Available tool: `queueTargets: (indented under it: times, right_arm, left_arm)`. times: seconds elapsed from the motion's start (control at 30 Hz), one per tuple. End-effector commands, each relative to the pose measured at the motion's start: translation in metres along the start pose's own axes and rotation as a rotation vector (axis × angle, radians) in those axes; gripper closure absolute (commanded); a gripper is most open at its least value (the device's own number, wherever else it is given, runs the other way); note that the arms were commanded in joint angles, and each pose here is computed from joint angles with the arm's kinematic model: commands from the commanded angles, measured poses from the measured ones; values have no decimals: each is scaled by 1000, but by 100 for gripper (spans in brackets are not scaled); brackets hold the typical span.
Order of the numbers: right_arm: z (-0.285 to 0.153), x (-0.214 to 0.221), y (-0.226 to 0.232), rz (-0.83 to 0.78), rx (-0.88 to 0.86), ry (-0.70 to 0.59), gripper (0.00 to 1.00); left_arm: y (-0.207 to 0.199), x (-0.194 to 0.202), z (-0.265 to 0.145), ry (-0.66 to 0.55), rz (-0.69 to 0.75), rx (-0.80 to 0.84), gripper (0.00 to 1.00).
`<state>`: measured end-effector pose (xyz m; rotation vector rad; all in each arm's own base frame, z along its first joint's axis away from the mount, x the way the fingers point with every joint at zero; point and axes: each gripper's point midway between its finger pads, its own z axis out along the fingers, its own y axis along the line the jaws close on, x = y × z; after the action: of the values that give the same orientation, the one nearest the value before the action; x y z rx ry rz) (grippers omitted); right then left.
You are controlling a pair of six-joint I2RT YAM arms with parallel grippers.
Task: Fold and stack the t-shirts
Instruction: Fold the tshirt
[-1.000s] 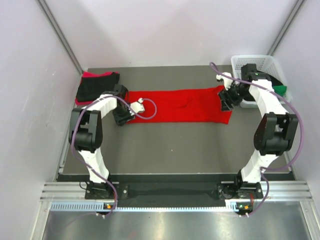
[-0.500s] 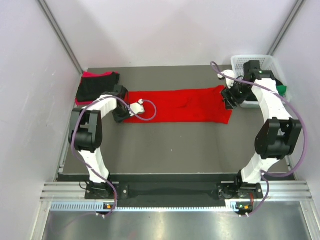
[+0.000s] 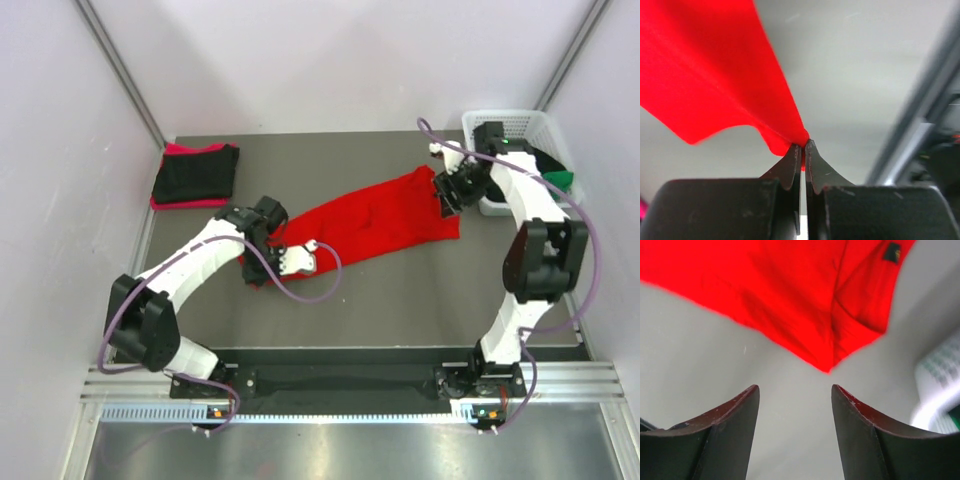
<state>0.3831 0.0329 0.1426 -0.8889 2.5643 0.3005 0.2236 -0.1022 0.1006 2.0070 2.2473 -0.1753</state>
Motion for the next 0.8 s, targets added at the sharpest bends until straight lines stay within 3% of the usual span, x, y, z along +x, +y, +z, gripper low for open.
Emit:
queueTargets:
  times: [0.0, 0.17, 0.3, 0.77]
  right_arm:
    - [16, -47, -2, -19, 12, -82, 40]
    - [64, -68, -14, -29, -14, -40, 41]
    - [86, -91, -26, -59, 31, -50, 40]
    - [159, -97, -52, -112, 180, 61, 40]
  left_arm:
    - [-63, -9, -8, 38, -65, 139, 100]
    - [-87, -35, -14, 8, -91, 195, 100]
    - [-89, -31, -9, 53, -77, 215, 100]
    - [-155, -64, 28, 67, 60, 434, 99]
